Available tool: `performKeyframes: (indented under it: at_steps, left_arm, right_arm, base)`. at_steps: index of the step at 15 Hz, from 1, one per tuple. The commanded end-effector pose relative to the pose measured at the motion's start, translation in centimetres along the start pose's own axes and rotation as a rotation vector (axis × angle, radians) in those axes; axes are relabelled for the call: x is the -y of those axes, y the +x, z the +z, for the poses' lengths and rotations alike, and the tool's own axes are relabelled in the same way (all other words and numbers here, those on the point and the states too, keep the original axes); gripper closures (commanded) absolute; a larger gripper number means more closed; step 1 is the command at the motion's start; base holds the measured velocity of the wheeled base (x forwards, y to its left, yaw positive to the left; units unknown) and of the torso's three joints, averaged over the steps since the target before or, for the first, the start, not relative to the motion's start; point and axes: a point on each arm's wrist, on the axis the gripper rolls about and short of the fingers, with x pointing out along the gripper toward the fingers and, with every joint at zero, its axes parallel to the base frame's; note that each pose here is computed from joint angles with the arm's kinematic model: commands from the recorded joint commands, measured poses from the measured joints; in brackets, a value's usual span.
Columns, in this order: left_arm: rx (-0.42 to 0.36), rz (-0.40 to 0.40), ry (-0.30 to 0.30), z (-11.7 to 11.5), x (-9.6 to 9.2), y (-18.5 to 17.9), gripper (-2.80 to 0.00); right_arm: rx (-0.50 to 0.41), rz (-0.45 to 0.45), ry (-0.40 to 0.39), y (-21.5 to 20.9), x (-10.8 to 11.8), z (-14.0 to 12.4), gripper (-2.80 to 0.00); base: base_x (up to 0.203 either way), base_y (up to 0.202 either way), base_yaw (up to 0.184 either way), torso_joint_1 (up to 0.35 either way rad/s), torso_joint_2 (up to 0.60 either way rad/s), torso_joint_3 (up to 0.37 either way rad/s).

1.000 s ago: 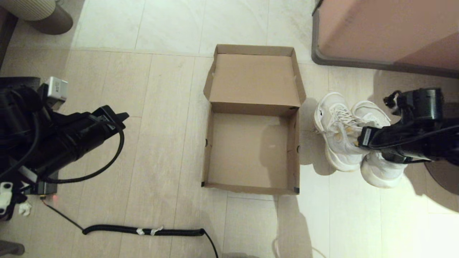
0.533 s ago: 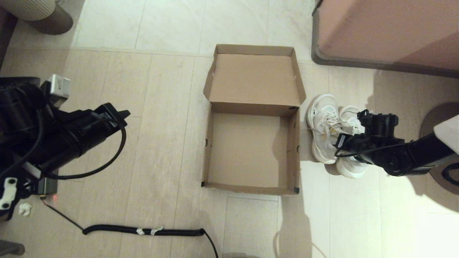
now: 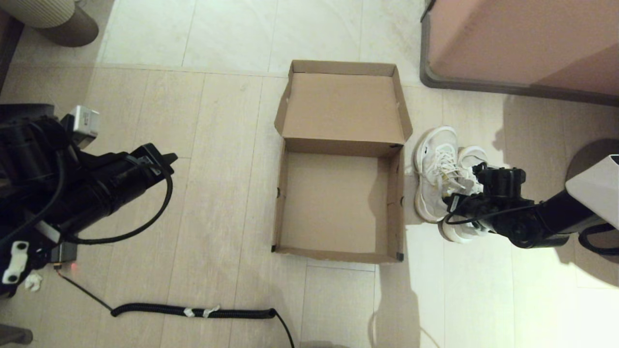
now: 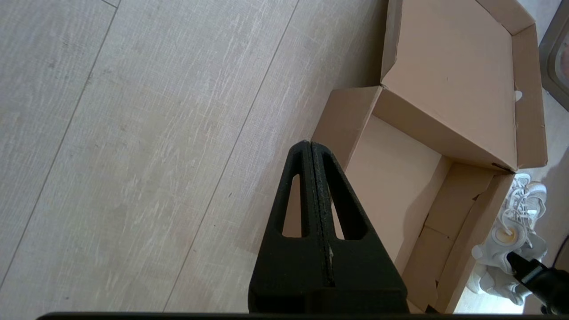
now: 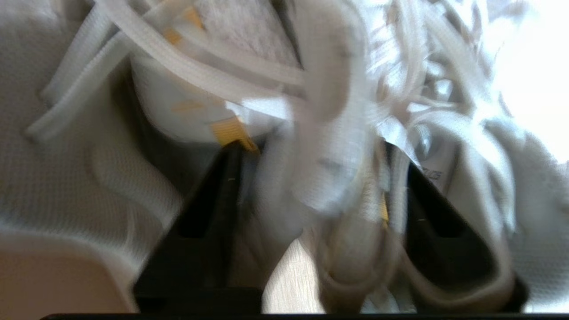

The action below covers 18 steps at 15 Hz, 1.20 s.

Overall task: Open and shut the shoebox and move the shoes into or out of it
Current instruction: Put the shoes out of the shoe box, then put the shoes into the shoe box

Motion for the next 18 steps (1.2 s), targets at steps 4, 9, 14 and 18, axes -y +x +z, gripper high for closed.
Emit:
performKeyframes:
  at_steps: [4, 9, 14, 18]
  left_arm:
    - [0.010, 0.004, -0.002, 0.1, -0.1, -0.9, 0.00]
    - [0.041, -0.004, -0.002, 0.9, 0.2, -2.3, 0.00]
    - [0.020, 0.022, -0.002, 0.0, -0.1, -3.8, 0.00]
    - [0.001, 0.027, -0.003, -0.7, -0.3, -4.5, 0.00]
  right_arm:
    - [0.088, 0.018, 0.012, -5.2, 0.1, 3.6, -2.80]
    - [0.089, 0.018, -0.006, -9.3, 0.6, 4.0, -2.80]
    - [0.134, 0.033, 0.005, -13.7, 1.0, 4.8, -2.80]
    - [0.142, 0.011, 0.004, -16.0, 1.2, 4.2, -2.80]
  base:
    - [0.000, 0.000, 0.000, 0.000, 0.00, 0.000]
    - [0.000, 0.000, 0.000, 0.000, 0.00, 0.000]
    - [0.000, 0.000, 0.000, 0.000, 0.00, 0.000]
    - [0.000, 0.000, 0.000, 0.000, 0.00, 0.000]
